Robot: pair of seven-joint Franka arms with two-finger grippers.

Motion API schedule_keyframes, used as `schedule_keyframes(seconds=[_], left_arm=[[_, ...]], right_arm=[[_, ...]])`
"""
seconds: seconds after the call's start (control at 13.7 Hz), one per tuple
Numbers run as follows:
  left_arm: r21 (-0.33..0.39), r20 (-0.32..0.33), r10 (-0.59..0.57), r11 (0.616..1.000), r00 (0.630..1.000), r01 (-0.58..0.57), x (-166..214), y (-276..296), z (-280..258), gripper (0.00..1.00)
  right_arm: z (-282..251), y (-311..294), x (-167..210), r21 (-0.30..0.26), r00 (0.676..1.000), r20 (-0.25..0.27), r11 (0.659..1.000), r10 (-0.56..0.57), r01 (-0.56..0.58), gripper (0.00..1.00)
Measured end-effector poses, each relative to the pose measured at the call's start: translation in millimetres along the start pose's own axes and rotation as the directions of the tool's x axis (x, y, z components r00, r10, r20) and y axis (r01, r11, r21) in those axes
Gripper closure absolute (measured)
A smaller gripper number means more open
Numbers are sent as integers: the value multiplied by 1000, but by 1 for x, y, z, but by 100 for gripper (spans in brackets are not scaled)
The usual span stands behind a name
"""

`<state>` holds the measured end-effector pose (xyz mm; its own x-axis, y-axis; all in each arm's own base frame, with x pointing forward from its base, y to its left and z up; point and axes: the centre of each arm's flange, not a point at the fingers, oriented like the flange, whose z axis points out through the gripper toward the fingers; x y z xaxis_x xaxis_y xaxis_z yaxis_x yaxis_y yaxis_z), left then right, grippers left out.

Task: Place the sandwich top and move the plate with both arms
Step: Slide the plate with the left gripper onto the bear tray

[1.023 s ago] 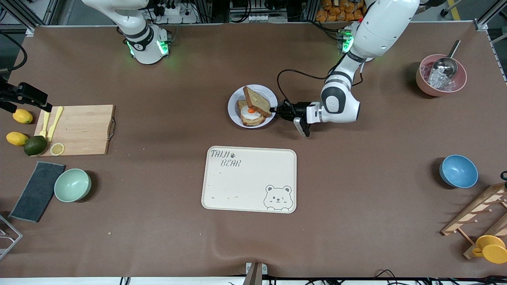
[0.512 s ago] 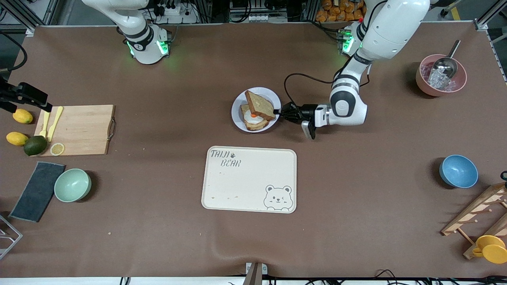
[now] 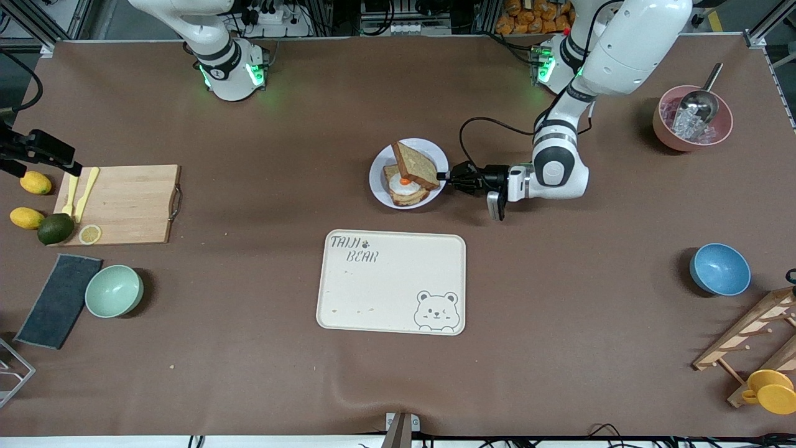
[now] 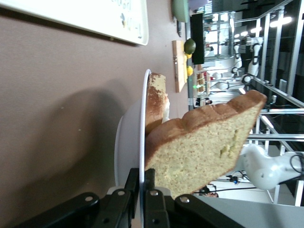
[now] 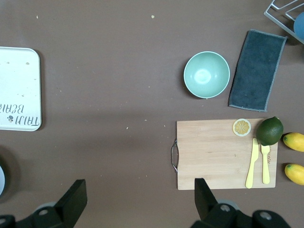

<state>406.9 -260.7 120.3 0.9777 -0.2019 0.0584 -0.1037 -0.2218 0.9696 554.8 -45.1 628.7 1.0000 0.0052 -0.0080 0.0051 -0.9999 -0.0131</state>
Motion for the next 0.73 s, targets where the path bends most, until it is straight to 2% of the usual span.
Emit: schedule_keyframes(seconds=[0.15,0.37,0.73], left_arm=[[-45,-19,-9,999,1000,8,3,1,-10,92],[-88,-105,-37,996,994,28,13,0,-28,92],[-91,-245,-61,995,968,40,38,0,-51,92]], right_arm=[[0,0,0,0,1000,0,1000,0,0,0],[0,0,0,0,1000,1,1000,0,0,0],[1,0,0,0,1000,5,1000,0,0,0]])
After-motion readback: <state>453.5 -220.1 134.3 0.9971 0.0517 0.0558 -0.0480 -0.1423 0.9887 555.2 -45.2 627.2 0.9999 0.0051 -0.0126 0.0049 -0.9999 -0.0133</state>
